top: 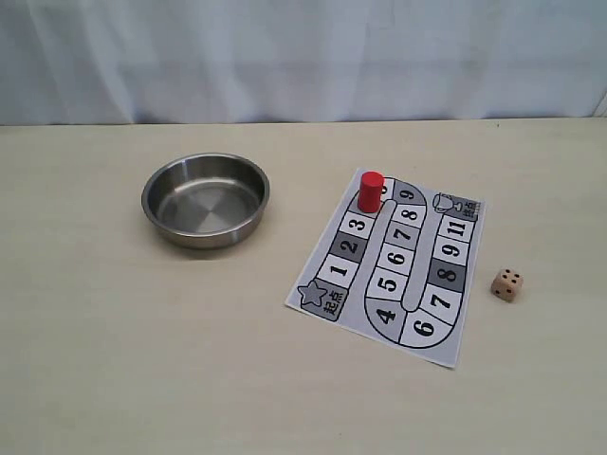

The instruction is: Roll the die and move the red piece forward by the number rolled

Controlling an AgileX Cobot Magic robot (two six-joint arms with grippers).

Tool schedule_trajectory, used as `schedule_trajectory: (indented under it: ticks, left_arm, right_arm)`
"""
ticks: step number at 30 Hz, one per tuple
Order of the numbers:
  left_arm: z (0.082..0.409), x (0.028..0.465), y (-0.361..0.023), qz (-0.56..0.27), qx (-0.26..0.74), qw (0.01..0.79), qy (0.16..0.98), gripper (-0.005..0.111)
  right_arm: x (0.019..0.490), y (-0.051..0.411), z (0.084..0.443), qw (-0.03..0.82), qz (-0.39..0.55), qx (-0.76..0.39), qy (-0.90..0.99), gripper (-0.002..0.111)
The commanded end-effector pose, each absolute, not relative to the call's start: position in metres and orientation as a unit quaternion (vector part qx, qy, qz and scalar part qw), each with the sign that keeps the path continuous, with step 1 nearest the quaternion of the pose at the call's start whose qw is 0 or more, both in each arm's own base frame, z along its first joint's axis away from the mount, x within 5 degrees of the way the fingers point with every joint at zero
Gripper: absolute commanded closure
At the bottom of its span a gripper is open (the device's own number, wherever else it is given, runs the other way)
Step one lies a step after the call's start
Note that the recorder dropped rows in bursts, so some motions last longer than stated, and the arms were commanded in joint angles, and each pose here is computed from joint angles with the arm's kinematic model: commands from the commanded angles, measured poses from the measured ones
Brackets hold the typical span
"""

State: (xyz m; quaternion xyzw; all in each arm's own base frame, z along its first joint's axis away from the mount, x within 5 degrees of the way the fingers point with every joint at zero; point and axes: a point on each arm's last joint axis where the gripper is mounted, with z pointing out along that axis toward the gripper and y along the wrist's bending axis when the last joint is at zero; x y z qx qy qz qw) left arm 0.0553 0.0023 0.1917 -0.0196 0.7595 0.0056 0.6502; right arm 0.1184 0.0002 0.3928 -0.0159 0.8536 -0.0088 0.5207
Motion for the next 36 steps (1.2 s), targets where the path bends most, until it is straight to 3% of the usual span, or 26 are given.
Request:
schedule_trajectory:
  ticks: [1,22,30,36]
  left_arm:
    - [0.193,0.056,0.002,0.004,-0.02,0.656,0.755,0.107]
    - [0.192,0.055,0.002,0.004,-0.021,0.653,0.757,0.107]
    - [0.192,0.055,0.002,0.004,-0.021,0.653,0.757,0.107]
    - [0.192,0.056,0.002,0.004,-0.02,0.655,0.755,0.107]
  right_arm:
    - [0.075,0.001,0.403,0.564,-0.006,-0.014,0.826,0.104]
    - [-0.078,0.001,0.391,0.724,-0.009,-0.014,0.69,0.104]
    - [-0.068,0.002,0.385,0.724,0.001,-0.016,0.69,0.104]
    - [-0.015,0.002,0.347,0.731,0.006,-0.012,0.682,0.104]
